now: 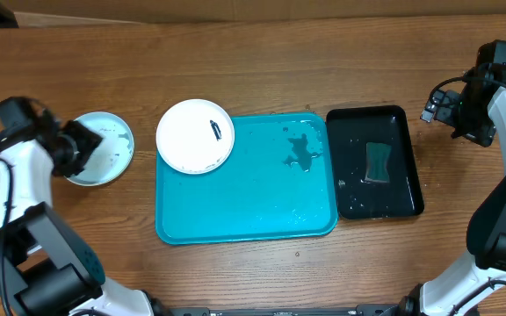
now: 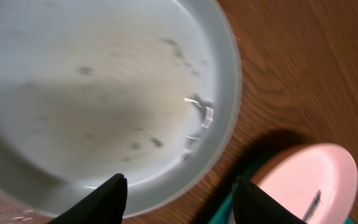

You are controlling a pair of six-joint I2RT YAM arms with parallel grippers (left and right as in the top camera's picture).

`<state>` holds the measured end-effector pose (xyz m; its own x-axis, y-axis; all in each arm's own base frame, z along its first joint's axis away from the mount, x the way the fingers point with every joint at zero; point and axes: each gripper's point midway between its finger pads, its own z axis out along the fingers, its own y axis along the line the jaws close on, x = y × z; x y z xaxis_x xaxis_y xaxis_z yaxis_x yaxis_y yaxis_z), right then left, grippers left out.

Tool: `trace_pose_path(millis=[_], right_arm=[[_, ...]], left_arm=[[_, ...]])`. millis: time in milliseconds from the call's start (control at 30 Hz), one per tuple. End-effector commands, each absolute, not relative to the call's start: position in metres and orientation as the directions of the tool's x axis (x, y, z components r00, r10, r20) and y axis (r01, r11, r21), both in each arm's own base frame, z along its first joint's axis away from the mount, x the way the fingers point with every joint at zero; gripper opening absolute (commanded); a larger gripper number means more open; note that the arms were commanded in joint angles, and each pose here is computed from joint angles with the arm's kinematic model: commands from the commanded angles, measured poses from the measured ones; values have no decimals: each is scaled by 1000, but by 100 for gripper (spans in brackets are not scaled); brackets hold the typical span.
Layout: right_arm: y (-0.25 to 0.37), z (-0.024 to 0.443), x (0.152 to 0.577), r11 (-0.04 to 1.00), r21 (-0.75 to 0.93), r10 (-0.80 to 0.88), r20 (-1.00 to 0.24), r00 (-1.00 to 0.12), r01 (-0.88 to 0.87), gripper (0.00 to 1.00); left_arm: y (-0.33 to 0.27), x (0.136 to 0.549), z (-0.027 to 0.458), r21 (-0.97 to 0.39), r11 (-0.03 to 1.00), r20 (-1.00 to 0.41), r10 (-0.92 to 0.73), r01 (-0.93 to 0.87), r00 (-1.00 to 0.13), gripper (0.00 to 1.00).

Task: Clean dirty plates on tray and stack at the side
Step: 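Open left gripper and raise it off the stacked plates, then move left gripper to the rim of the pink plate on teal tray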

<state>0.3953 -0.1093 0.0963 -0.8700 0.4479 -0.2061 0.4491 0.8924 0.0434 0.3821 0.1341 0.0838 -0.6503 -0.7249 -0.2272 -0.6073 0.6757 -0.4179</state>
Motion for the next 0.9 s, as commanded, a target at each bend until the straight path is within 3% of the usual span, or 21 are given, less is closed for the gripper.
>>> trace_pose_path(millis=[0,367,533,867], right_arm=[[-112,106,398,889,45,453,-236,-860,456,100],[-112,106,398,888,45,454,-236,-859,457,100],[-112,106,398,889,45,453,-235,-860,456,100],[-112,106,398,889,45,453,-236,-860,456,100]], left_arm=[[93,394,82,-423,771,-244,-602,-476,-760,54],[54,405,73,-116,911,-354,-411,-396,-840,53],[43,412,75,-110,924,-384,-380,-366,-841,44],[41,413,66,-114,928,-401,-371,-356,-838,39]])
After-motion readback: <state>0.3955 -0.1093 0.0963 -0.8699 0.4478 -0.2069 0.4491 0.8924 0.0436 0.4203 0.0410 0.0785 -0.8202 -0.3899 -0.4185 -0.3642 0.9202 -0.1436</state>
